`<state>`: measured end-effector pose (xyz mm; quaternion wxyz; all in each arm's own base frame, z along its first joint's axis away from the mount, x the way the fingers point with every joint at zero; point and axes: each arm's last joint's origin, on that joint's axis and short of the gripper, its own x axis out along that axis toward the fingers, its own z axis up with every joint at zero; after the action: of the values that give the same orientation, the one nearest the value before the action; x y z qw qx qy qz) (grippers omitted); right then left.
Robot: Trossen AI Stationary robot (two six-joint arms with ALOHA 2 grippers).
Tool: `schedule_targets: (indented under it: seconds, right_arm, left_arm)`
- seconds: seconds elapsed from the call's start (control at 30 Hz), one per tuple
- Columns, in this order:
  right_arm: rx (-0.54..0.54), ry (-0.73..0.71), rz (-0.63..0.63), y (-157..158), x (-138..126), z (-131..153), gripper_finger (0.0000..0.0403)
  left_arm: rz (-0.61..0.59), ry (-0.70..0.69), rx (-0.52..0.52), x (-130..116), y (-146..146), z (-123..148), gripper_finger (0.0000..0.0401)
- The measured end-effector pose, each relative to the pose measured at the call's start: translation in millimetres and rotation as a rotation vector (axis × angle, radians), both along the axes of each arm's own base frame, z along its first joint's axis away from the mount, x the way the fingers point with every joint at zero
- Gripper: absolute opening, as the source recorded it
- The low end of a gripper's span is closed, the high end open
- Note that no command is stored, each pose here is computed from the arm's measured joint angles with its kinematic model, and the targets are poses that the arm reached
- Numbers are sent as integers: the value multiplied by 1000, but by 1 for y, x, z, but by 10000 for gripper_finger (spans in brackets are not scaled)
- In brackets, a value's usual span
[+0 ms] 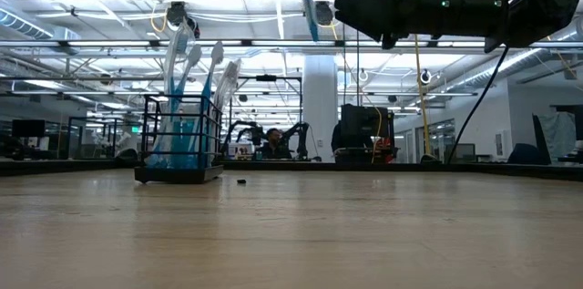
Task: Pick & Place toothbrushing station
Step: Put the blue toothbrush into the black organizer
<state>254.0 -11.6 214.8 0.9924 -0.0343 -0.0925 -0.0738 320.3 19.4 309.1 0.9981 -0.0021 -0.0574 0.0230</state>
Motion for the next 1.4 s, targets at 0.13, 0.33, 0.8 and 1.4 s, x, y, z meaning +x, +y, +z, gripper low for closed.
schedule_targets:
  seconds: [0.13,0.33,0.8,1.4]
  right_arm:
    - [12,16,2,0,0,-2,194]
    - [13,40,2,0,1,-4,217]
    - [13,44,4,0,1,-4,213]
    - [13,52,2,0,1,-5,212]
  left_arm:
    - [-26,-3,-19,-23,-9,6,14]
    - [-70,-25,-137,-62,-19,-1,14]
    - [222,36,-351,-123,-45,-57,14]
    - [260,205,-244,-121,-66,-83,14]
